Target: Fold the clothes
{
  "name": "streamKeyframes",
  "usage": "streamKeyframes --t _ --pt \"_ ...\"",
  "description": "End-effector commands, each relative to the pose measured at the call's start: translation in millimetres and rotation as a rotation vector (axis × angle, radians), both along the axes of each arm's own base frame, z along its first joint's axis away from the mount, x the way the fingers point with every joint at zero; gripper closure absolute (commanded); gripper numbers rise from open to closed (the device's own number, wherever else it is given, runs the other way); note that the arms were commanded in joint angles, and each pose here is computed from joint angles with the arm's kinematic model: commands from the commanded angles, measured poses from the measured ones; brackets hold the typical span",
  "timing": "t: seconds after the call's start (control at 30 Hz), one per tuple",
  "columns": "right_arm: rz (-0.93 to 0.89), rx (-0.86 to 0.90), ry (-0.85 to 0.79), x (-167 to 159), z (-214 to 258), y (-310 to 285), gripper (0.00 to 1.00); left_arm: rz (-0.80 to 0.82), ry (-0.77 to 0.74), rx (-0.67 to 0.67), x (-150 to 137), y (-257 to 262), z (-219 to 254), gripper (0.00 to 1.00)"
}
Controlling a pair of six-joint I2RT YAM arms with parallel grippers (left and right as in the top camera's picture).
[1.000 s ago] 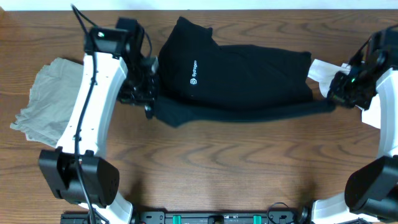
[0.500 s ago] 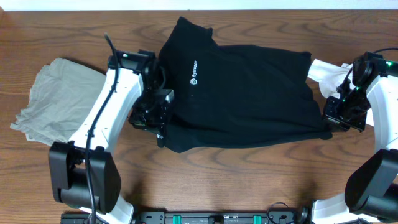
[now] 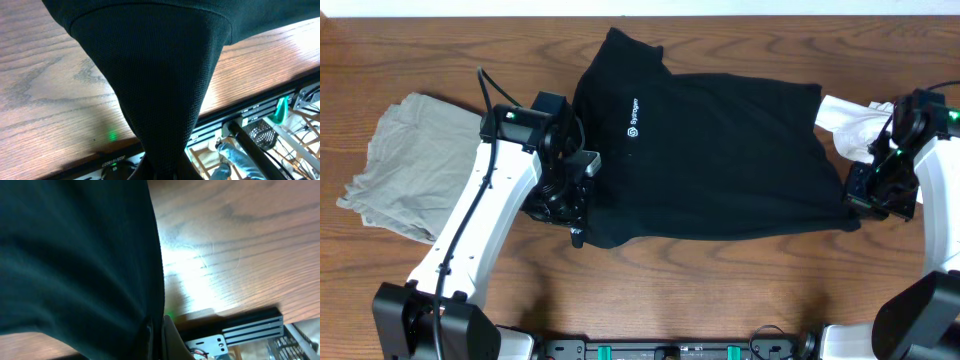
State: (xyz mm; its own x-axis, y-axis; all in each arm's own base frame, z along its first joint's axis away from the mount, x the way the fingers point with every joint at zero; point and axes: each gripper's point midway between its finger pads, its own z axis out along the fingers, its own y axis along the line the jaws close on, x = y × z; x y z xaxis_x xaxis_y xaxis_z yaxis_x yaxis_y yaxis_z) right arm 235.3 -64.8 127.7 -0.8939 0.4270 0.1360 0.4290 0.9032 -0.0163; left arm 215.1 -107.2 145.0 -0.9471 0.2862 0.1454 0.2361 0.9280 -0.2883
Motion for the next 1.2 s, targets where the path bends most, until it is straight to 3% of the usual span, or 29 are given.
streamKeyframes --t 0.0,0.3,0.8,1.17 --pt "0.000 0.003 0.035 -15 -15 1 0.99 0.016 0.018 0.004 -6 2 -5 0.94" --pt "-0.040 0.029 0.019 -33 -44 12 0.99 0.043 0.013 0.007 -8 2 -10 0.94" --pt "-0.110 -0.042 0.008 -38 -43 2 0.99 0.143 0.009 0.021 -45 12 -33 0.94" --pt "-0.206 -0.078 0.038 -48 -42 -10 0.99 0.252 -0.036 0.073 -52 23 -30 0.94"
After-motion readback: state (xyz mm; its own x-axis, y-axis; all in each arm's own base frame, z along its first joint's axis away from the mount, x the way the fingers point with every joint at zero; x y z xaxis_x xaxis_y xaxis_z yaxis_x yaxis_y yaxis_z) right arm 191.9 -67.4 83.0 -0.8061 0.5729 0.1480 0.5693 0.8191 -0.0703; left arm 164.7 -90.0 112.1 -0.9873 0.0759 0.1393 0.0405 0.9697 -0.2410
